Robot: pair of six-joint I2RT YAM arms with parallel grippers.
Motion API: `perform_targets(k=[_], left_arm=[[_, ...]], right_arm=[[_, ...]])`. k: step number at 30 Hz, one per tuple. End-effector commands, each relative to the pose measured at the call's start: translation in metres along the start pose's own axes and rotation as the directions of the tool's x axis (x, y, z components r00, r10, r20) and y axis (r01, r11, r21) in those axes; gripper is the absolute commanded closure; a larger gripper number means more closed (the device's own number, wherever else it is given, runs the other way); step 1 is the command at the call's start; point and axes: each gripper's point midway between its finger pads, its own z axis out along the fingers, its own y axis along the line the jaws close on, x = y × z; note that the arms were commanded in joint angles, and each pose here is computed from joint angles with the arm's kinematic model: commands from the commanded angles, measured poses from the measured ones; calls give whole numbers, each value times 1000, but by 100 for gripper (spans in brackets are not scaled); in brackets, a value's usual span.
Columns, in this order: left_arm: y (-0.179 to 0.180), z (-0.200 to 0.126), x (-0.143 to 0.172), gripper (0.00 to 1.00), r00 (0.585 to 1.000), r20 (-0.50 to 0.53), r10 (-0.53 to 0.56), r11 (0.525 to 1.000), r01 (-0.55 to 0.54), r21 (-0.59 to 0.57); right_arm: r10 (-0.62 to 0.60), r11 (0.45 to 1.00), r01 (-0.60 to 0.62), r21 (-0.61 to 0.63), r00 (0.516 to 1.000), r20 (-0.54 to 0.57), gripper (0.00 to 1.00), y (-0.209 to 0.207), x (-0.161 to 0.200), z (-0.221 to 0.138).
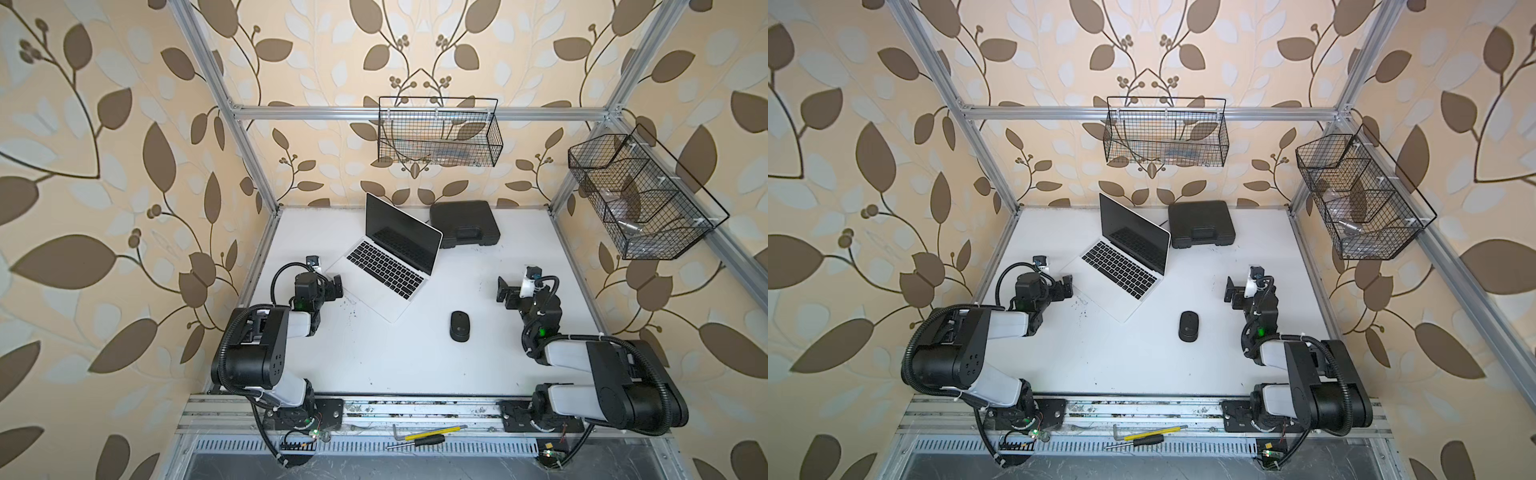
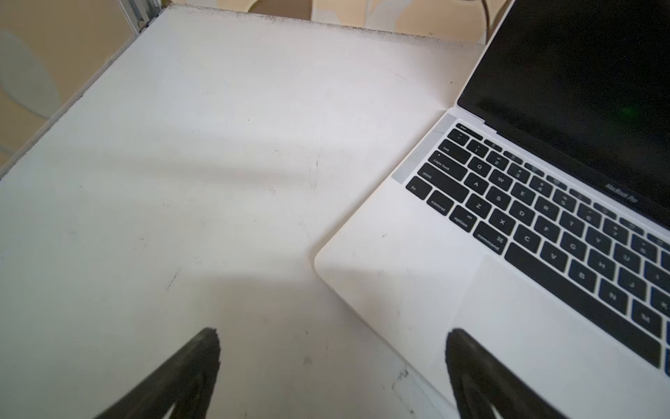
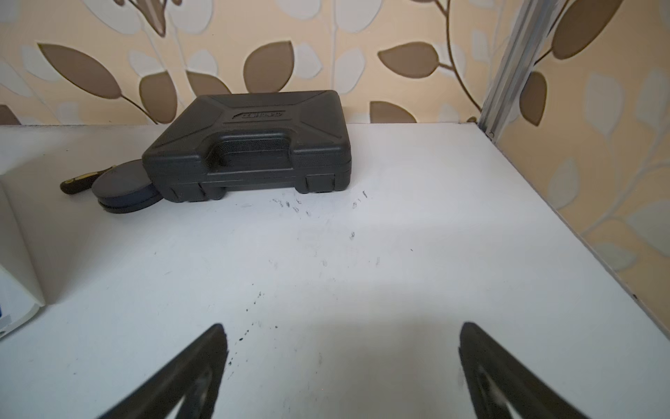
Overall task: Insert the wireless mouse receiver into the laptop
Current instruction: Pick up the mouse from the center of the board.
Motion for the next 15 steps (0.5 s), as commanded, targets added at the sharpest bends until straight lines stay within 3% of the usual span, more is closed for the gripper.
perform_targets(k=[1,15], left_arm=[[1,2,-15,1,999,37,-4,1000,4,1],[1,2,-15,1,999,37,-2,1000,2,1]], right_arm=[[-8,1000,8,8,1000,28,0,0,-10,2],[-4,1000,4,3,1000,25,0,0,-10,2]])
